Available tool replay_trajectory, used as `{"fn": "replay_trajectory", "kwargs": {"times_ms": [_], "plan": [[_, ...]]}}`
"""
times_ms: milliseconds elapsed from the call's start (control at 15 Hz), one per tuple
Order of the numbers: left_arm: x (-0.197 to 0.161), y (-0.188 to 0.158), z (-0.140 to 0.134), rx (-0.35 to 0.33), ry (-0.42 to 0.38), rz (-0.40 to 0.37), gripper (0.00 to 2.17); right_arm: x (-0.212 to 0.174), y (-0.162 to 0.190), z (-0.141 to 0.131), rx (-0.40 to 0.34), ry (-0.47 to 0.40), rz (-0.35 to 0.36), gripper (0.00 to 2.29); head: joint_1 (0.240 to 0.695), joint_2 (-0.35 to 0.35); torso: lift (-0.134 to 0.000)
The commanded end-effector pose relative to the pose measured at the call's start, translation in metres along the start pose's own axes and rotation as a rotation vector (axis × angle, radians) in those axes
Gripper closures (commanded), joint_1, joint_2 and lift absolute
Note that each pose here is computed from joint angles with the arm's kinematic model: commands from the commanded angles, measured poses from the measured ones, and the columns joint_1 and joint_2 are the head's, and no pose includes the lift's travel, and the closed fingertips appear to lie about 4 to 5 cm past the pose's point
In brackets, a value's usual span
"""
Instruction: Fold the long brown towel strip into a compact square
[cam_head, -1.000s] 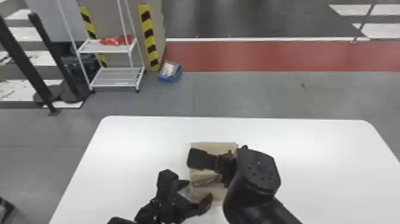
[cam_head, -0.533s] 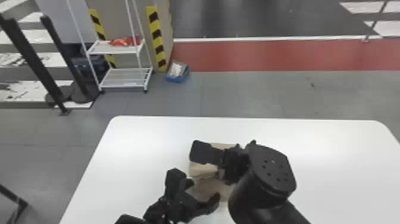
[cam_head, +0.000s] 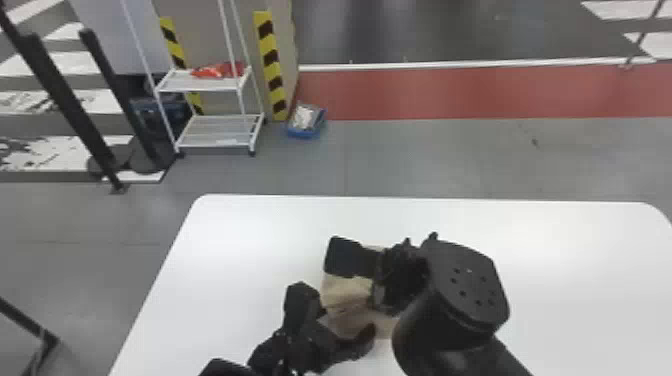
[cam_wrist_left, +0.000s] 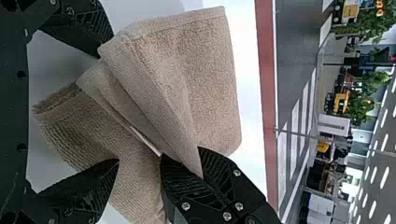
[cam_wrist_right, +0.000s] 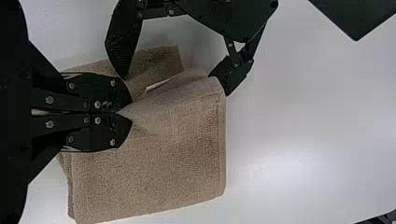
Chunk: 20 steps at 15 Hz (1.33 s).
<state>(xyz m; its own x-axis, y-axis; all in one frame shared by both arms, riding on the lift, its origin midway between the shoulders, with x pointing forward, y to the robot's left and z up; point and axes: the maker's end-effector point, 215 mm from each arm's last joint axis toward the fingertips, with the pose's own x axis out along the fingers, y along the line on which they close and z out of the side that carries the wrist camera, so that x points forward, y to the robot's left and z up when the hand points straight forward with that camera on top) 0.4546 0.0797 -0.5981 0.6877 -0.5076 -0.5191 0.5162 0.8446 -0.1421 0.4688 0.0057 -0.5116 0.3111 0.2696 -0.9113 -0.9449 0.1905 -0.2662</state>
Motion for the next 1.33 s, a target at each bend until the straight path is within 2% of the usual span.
{"fn": "replay_trajectory", "kwargs": {"times_ms": [0,400,733,933,1267], "plan": [[0.0,0.001,-0.001,-0.001,0.001,0.001,0.14,-0.004,-0.008,0.002,-0.016,-0.001,-0.015,1.18,0.695,0.103,0.0],[-0.001,0.01,-0.002,-0.005,0.004,0.016,0.14,-0.007,0.005,0.004,-0.043,0.001,0.038,1.18,0.695,0.107,0.0],[-0.004,0.02,-0.002,-0.006,0.005,0.027,0.14,-0.008,-0.001,-0.022,-0.049,0.035,0.017,1.18,0.695,0.113,0.0],[-0.004,0.02,-0.004,-0.007,0.009,0.027,0.14,-0.006,-0.003,-0.027,-0.051,0.045,0.002,1.18,0.695,0.097,0.0],[-0.005,0.017,-0.005,-0.01,0.009,0.024,0.14,-0.004,0.009,-0.014,-0.048,0.028,0.021,1.18,0.695,0.105,0.0]]}}
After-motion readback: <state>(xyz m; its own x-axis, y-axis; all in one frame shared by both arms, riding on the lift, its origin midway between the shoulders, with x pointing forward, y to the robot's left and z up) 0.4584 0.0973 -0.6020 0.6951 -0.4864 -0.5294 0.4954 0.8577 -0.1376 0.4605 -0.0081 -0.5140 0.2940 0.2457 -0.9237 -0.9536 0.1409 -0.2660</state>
